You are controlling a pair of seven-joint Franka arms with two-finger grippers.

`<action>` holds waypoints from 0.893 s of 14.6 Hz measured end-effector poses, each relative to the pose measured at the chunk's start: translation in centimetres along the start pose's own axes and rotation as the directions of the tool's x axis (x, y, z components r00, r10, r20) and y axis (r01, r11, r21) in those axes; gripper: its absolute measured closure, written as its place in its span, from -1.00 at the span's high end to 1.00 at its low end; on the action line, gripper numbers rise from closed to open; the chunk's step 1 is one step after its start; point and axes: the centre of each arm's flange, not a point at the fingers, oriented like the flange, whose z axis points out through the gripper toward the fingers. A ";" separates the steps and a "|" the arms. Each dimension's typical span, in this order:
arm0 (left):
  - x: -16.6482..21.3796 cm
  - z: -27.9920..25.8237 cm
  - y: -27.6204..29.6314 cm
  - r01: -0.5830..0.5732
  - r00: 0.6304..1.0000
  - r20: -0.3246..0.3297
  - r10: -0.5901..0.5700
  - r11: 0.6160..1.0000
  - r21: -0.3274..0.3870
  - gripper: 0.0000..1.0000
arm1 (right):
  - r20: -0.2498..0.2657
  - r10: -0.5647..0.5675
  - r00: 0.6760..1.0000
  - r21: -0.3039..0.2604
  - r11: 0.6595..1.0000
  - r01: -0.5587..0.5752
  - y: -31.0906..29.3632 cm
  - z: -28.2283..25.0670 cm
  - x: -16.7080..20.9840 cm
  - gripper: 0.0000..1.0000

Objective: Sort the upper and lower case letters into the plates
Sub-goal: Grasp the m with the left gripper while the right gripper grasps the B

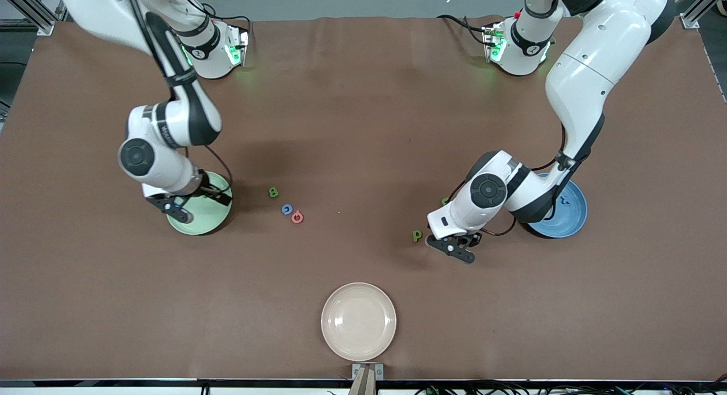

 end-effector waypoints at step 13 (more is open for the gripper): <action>0.2 0.8 0.1 0.002 1.000 0.004 -0.002 1.000 -0.007 -0.46 | -0.080 0.232 0.969 0.059 0.972 -0.228 -6.9 9.2 -9.6 0.84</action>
